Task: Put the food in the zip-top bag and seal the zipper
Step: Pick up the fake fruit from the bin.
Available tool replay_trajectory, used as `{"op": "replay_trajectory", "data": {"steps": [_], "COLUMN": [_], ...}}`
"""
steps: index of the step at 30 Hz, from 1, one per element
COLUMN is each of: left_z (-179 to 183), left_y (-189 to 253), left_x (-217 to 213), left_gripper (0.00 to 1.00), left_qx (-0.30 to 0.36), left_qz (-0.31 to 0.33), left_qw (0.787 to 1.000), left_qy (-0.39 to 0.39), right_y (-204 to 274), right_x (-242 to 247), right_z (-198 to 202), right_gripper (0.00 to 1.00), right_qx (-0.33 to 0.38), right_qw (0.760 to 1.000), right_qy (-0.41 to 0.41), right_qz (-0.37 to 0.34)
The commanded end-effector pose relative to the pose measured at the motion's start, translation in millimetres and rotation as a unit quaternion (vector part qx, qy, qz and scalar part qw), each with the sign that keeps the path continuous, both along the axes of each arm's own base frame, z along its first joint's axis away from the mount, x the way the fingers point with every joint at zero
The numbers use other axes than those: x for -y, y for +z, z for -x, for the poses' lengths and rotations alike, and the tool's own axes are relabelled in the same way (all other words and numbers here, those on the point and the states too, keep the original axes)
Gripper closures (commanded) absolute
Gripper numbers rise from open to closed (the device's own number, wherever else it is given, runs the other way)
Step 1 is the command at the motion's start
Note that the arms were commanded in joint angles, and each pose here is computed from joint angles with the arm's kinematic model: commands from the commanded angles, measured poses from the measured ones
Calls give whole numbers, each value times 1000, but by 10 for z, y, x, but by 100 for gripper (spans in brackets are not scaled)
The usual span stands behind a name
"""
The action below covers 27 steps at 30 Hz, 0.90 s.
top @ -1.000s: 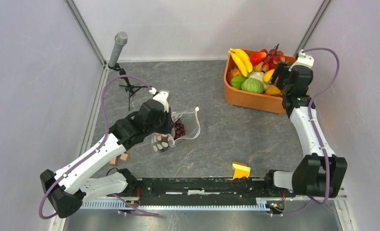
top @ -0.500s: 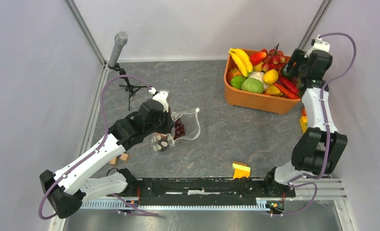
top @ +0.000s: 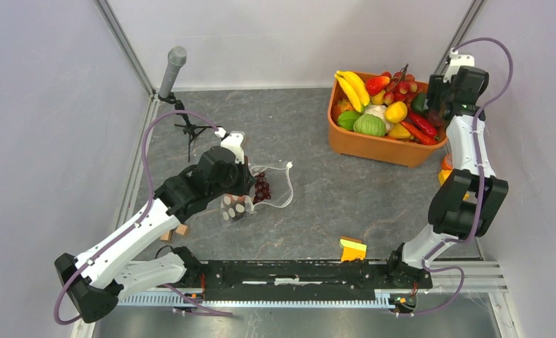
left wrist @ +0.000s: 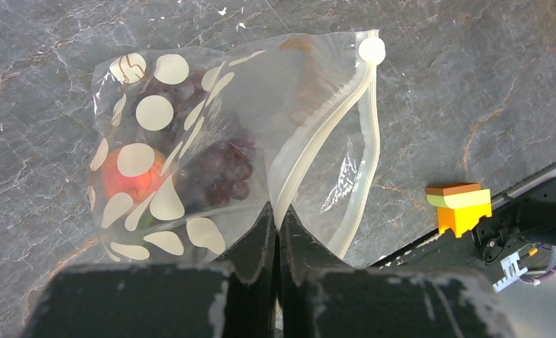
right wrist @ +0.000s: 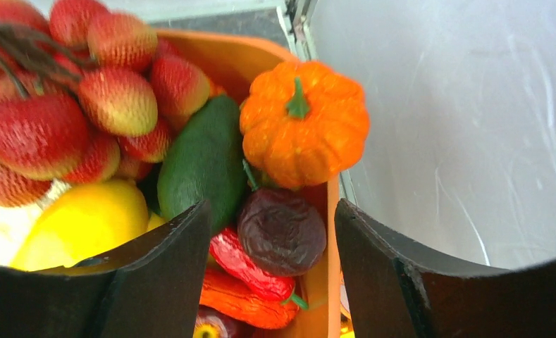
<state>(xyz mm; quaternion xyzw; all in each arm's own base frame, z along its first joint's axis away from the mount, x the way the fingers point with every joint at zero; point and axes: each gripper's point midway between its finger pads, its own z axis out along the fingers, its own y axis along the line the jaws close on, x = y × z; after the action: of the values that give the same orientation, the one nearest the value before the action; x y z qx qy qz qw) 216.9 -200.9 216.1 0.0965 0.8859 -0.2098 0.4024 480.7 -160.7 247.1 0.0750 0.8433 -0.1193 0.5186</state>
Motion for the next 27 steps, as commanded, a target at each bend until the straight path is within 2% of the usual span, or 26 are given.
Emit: {"op": "replay_trajectory", "data": {"steps": [1, 4, 13, 19, 21, 25, 27], "left_z": [-47, -35, -27, -22, -15, -10, -8], "left_y": [195, 171, 138, 150, 137, 135, 146], "left_x": [71, 72, 89, 85, 81, 71, 64], "left_gripper": [94, 94, 94, 94, 94, 94, 94], "left_qx": [34, 30, 26, 28, 26, 27, 28], "left_qz": [21, 21, 24, 24, 24, 24, 25], "left_qw": [999, 999, 999, 999, 999, 999, 999], "left_qy": [-19, -21, -22, -24, -23, -23, -21], "right_y": [-160, -252, -359, -489, -496, -532, -545], "right_x": [18, 70, 142, 173, 167, 151, 125], "right_z": [79, 66, -51, -25, -11, 29, 51], "right_gripper": [30, 25, 28, 32, 39, 41, 45], "right_qx": [-44, -56, -76, -96, -96, -95, -98], "right_qw": [996, 994, 991, 990, 990, 990, 990], "right_qy": [52, 60, 67, 62, 61, 59, 62], "right_qz": [55, 71, 82, 85, 84, 80, 74]}}
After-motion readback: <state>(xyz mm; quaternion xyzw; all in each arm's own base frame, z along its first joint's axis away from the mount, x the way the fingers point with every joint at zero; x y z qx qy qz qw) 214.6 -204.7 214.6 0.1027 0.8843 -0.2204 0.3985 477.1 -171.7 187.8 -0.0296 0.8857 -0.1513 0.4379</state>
